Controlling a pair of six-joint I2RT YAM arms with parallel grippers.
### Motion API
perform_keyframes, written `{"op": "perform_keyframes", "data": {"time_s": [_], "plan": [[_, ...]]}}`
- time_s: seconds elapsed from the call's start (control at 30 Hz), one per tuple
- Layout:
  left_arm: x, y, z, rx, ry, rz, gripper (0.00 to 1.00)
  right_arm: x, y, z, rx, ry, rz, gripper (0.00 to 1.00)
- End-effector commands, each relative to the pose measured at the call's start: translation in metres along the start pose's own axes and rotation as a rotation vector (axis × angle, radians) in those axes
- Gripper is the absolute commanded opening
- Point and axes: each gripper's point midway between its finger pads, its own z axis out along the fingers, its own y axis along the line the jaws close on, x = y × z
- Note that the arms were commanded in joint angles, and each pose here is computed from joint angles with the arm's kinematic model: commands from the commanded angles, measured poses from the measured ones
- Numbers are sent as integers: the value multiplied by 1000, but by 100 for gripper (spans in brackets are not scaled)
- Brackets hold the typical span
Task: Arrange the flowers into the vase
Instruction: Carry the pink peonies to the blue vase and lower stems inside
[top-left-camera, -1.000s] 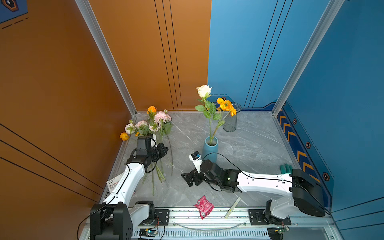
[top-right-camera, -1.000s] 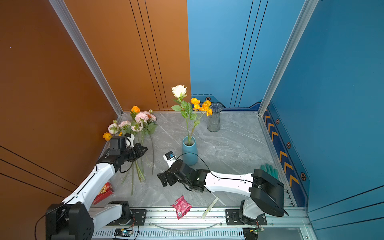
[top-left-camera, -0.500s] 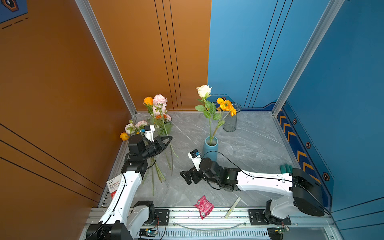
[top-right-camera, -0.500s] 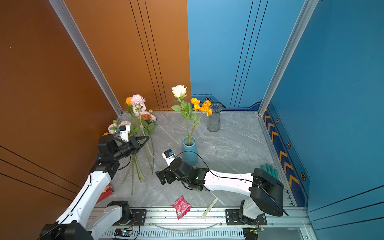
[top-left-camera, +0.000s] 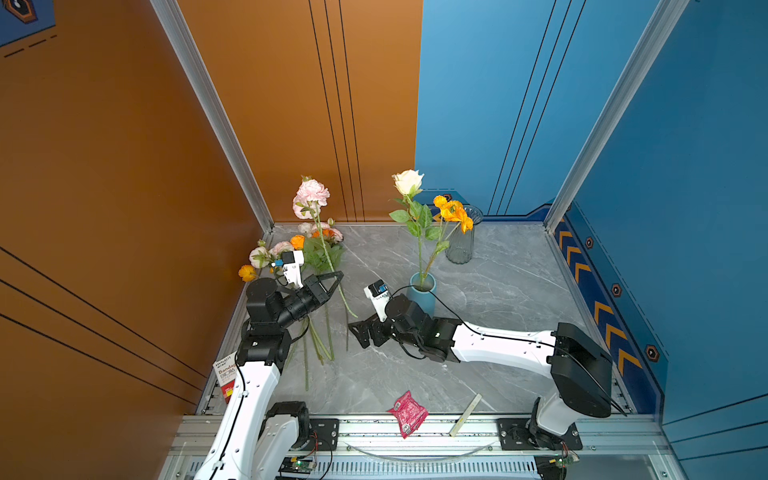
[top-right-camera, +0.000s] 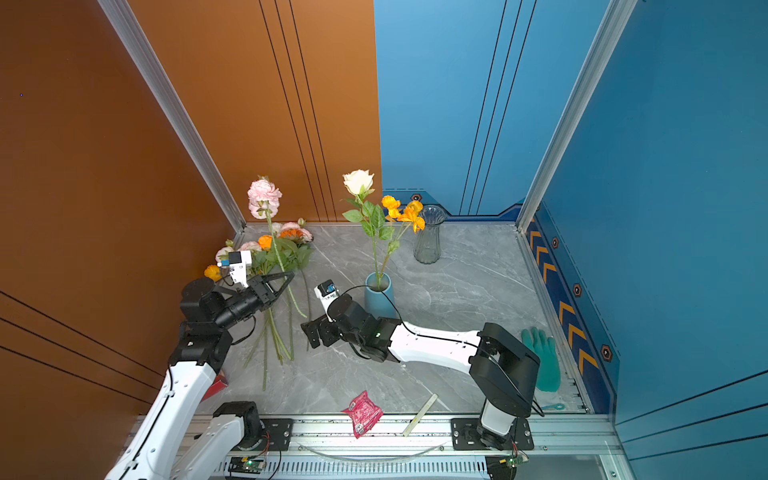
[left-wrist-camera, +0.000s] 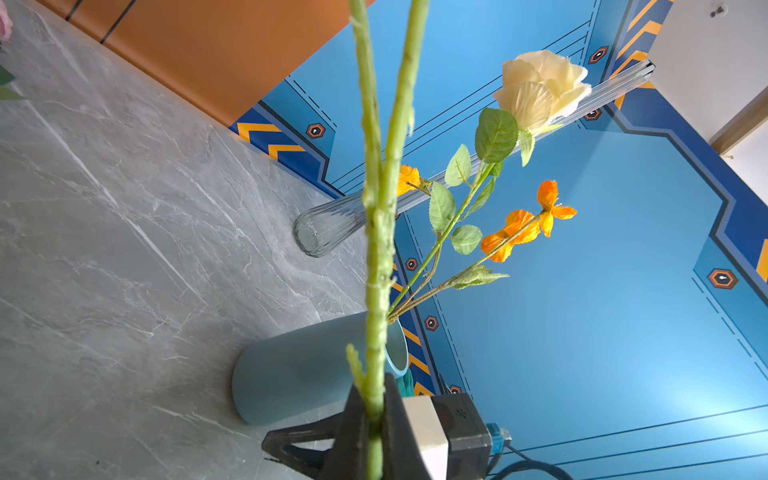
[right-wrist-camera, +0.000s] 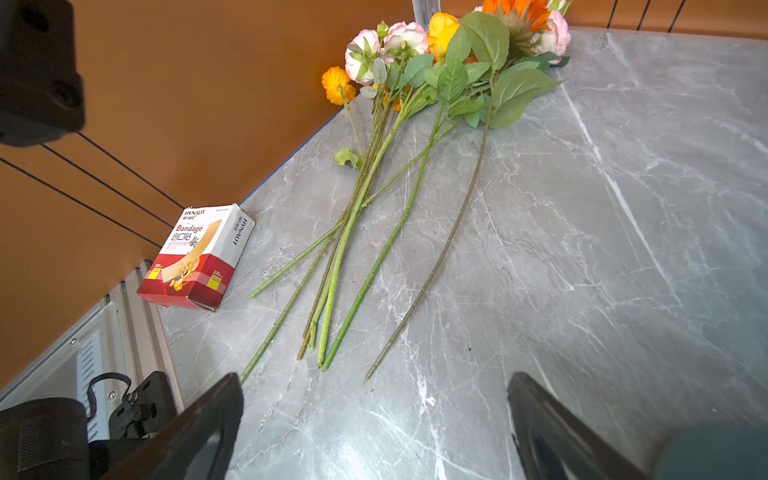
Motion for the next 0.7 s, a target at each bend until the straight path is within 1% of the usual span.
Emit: {"op": "perform_keyframes", "data": {"time_s": [0.0,0.17,0.27,0.4,0.5,0.6,0.67], "plan": [[-23,-23,-4,10,-106,162,0,-14,8,-26,-23,-53,-25,100],[-43,-66,5,69,-186,326,0,-10,-11,-70,50,-72,-36,100],[-41,-88,20,109,-203,423,0,-8,-25,-100,101,-92,-35,100],[-16,-118,51,164,-183,609,0,-11,-51,-143,197,-128,-42,100],[8,-138,72,234,-199,738,0,-14,-72,-175,253,-151,-26,100],[25,-155,88,294,-258,835,0,-12,-100,-201,322,-165,8,100],[33,-164,96,329,-284,870,0,-9,-119,-214,357,-175,46,100]]}}
